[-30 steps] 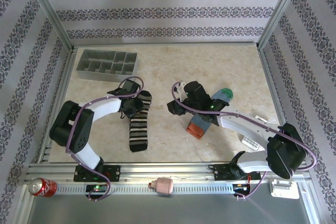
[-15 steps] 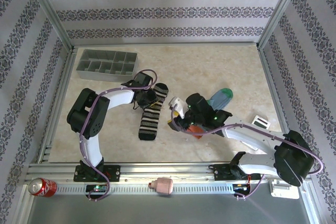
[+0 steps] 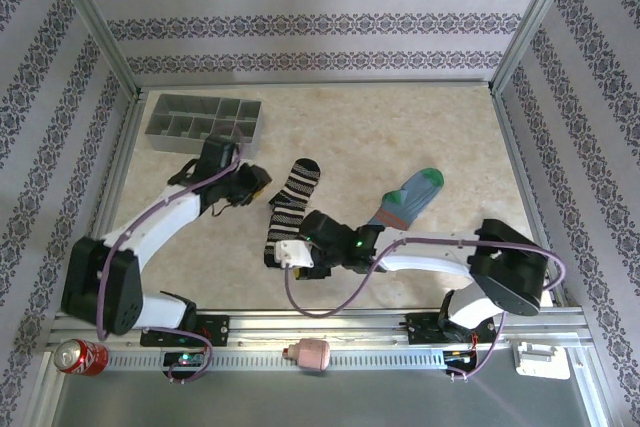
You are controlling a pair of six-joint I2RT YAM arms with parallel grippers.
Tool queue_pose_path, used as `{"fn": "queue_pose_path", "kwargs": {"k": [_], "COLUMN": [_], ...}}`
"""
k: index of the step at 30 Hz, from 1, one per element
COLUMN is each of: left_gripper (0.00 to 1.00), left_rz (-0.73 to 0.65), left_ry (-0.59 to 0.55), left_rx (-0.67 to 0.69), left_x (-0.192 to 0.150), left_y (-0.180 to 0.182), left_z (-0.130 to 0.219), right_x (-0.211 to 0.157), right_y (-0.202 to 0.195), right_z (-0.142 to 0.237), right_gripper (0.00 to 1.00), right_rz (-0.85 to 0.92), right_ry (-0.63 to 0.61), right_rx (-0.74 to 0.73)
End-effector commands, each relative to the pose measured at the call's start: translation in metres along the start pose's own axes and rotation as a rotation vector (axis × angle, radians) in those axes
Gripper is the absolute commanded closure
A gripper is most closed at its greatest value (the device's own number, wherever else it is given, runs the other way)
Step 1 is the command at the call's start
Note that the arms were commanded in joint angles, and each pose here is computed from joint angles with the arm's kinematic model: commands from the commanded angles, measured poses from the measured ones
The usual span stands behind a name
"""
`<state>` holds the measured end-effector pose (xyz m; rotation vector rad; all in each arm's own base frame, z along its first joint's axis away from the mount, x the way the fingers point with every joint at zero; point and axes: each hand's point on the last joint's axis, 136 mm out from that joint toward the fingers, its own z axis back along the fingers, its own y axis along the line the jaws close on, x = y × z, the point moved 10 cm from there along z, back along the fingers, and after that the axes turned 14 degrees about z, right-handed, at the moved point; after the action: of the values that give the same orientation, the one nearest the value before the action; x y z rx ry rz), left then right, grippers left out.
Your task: Roll the socks
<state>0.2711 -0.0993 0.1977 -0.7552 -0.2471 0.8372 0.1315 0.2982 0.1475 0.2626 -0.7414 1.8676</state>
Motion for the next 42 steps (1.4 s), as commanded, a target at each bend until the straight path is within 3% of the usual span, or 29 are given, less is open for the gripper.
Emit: {"fn": "queue_pose_path", "kwargs": {"k": [1,9,16,24,28,36,42], "left_gripper": [0.68,0.68,0.68,0.68,0.69,0.69,0.7], "left_rz": [0.102,0.192,0.199,0.203,0.205,0.221,0.225], "left_ry": [0.059,0.042,0.04,0.028,0.018,-0.001,0.001], "left_rx": [0.002,-0.022,-0.027,-0.033,-0.034,-0.037,-0.045], "left_x": [-0.008,-0.017,-0.019,-0.017,-0.016,-0.015,-0.016], "left_y": [0.034,0.072,0.077,0.075,0.076,0.078,0.079], "left_z": [0.018,0.035,0.038,0.043,0.045,0.048,0.048], "right_x": [0.009,0.007,0.008,-0.001,0.002,0.002,-0.006], "right_y": [-0.006,-0.007,-0.009,0.0,-0.001,-0.019,-0.031], "right_z": [-0.014,-0.041,-0.054,-0.068,-0.065,-0.047,-0.033], "right_gripper": [0.51,0.54,0.67,0.89,1.0,1.0,1.0], "right_rz": [0.119,0.174,0.198,0.143,0.115,-0.083,-0.283], "right_ry": [0.056,0.135,0.175,0.217,0.204,0.104,-0.036], "right_rx": [-0.054,-0.091,-0.103,-0.083,-0.092,-0.035,0.11]}}
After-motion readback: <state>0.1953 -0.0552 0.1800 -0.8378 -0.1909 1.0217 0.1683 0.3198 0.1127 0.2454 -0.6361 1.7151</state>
